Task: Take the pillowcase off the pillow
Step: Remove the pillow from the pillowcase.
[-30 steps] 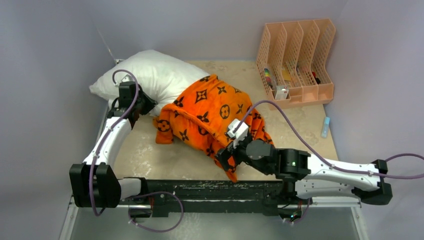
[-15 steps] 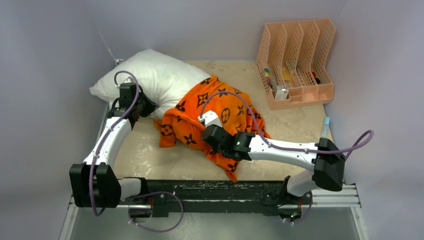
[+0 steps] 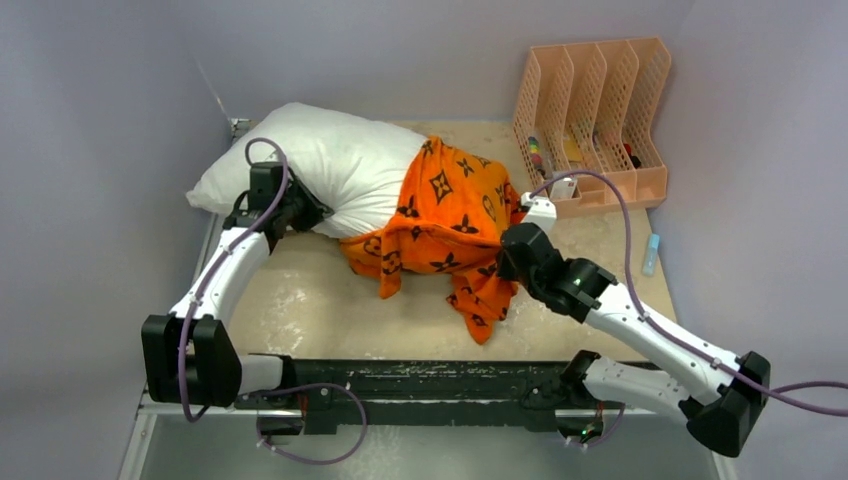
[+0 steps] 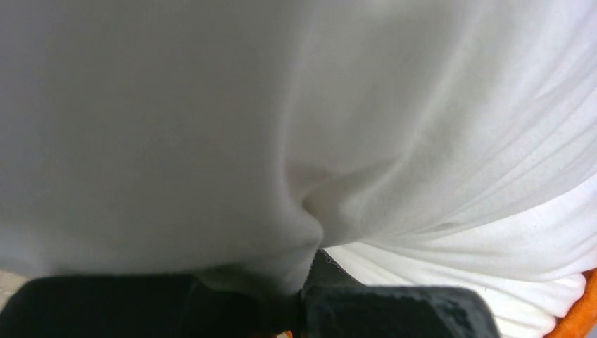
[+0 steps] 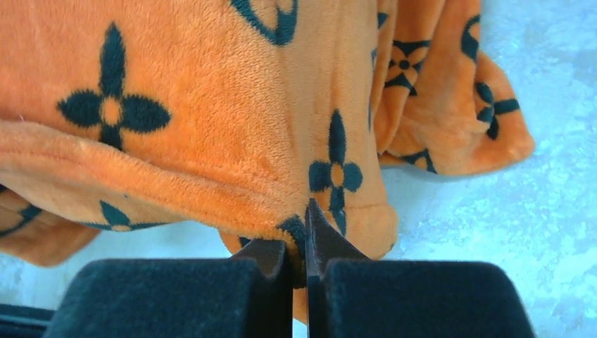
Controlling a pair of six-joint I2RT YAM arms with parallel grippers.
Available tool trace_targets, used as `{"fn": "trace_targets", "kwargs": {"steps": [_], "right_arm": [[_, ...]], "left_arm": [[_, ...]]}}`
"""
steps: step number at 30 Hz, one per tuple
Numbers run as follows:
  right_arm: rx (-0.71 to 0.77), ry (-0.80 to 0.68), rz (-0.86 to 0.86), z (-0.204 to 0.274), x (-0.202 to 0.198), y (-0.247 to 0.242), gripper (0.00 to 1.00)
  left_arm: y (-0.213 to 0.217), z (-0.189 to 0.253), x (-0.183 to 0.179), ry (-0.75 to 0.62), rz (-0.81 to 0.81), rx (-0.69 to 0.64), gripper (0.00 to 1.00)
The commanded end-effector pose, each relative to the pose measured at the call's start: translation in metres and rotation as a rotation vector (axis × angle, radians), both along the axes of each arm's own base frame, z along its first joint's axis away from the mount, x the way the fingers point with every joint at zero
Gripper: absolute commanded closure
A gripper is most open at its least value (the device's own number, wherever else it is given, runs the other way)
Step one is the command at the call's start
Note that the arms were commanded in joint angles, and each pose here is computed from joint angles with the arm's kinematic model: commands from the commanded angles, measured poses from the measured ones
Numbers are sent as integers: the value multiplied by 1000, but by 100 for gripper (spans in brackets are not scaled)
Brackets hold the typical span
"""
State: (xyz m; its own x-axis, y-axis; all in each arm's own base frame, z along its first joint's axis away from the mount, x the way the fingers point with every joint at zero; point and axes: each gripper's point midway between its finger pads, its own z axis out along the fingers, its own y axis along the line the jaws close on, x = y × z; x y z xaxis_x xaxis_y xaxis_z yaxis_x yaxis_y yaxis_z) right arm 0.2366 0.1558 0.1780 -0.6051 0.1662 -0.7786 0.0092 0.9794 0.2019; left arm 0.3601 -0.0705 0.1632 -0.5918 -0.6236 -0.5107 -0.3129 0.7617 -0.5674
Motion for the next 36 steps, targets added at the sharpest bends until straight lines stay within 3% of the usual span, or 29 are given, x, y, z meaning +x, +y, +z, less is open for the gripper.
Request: {"fn": "trace_targets", "kwargs": {"steps": [1, 3, 5, 7, 8, 12, 14, 20, 22, 25, 27, 32, 36], "right_arm": [[-164, -103, -296, 36, -1, -90, 100], [-113, -174, -105, 54, 11, -58, 99], [-34, -204, 196, 65, 12, -5, 82], [49, -195, 370, 77, 6, 32, 47], [87, -183, 454, 84, 2, 49, 40], [192, -133, 581, 97, 0, 90, 24], [216, -105, 671, 96, 0, 113, 21], [61, -146, 837, 84, -2, 194, 18], [-40, -106, 790, 62, 14, 201, 24], [-312, -69, 377, 14, 56, 140, 67], [-351, -57, 175, 0, 63, 86, 100], [-83, 0, -106, -3, 34, -36, 100], [-85, -10, -211, 17, 7, -86, 100]], "left_arm": [[62, 19, 30, -102, 202, 185, 100], [57, 20, 31, -113, 185, 165, 100], [49, 24, 33, -133, 153, 134, 100], [40, 26, 31, -145, 106, 110, 100], [36, 28, 29, -151, 80, 103, 100], [27, 29, 15, -158, 26, 79, 100], [26, 26, 7, -150, 27, 73, 100], [23, 21, -4, -139, 34, 45, 100], [24, 24, -5, -140, 40, 44, 100], [31, 28, -5, -129, 74, 68, 100], [43, 31, -7, -108, 122, 113, 100], [74, 31, -1, -105, 198, 128, 100], [78, 27, 2, -89, 191, 134, 100]]}}
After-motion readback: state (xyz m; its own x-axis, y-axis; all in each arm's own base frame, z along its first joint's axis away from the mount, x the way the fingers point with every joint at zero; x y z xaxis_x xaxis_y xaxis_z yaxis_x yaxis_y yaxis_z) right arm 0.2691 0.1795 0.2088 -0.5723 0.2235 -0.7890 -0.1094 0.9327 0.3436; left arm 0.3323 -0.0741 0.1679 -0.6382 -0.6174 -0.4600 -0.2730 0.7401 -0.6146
